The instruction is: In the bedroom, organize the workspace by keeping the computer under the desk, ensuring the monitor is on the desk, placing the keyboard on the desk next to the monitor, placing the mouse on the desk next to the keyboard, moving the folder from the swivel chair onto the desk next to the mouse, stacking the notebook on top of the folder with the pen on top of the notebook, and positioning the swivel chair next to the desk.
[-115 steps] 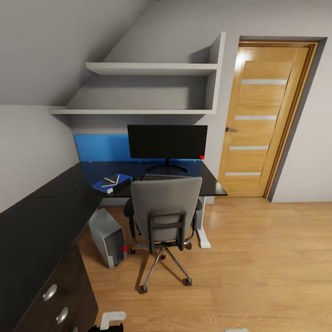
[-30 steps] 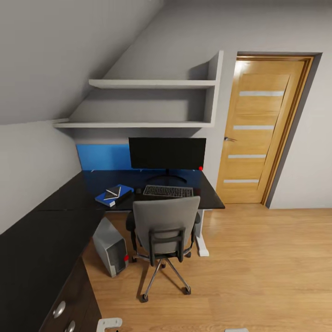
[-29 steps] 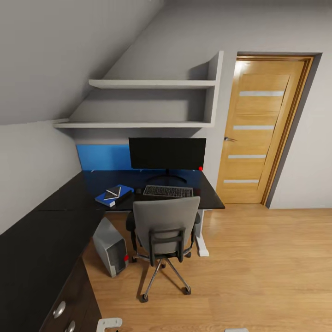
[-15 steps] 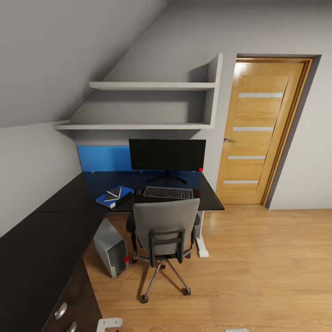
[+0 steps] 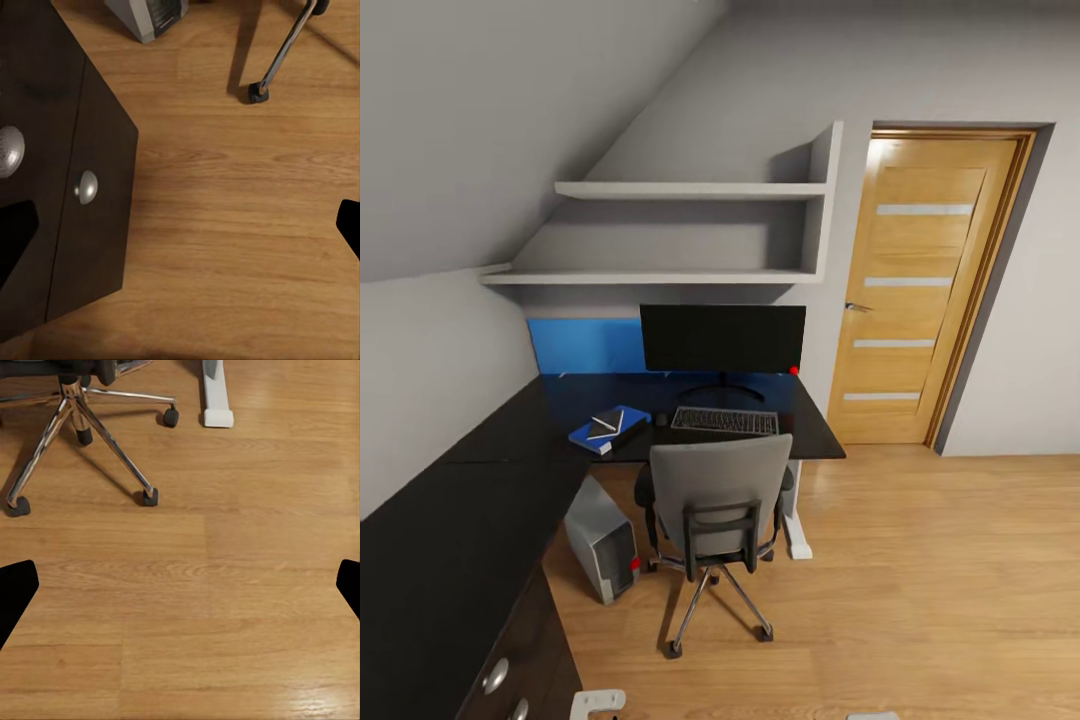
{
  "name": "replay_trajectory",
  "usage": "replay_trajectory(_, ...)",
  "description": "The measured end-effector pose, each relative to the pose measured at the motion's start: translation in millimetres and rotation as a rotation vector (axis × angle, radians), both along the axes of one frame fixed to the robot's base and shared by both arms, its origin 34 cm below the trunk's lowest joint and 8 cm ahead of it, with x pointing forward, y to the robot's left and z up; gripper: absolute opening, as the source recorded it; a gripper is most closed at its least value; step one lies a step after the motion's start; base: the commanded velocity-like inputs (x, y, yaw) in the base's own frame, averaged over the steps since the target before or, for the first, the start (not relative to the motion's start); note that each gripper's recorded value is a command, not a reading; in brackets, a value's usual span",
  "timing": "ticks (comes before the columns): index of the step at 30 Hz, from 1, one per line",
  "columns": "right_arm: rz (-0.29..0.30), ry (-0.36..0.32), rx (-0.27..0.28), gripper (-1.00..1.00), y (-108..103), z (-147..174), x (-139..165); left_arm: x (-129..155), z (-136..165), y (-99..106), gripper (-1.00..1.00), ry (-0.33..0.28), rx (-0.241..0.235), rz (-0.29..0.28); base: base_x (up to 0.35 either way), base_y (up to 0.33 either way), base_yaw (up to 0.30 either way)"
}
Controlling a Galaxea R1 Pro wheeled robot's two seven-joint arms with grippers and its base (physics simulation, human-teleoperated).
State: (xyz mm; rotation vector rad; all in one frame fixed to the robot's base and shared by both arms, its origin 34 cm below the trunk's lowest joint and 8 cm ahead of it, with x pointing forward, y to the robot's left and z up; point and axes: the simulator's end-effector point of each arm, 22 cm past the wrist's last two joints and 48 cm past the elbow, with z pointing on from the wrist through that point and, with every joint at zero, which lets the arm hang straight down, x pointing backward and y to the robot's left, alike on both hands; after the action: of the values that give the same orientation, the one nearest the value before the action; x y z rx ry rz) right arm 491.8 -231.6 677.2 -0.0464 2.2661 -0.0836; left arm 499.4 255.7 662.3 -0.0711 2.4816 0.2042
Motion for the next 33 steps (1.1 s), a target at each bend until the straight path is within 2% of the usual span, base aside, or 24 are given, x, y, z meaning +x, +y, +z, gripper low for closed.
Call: replay_trajectory(33,0.000,0.001,0.000,1.00,0,31,-11,-11,30,-2,1.00,0.002,-0.002,-0.001,0.000,0.000,0.000)
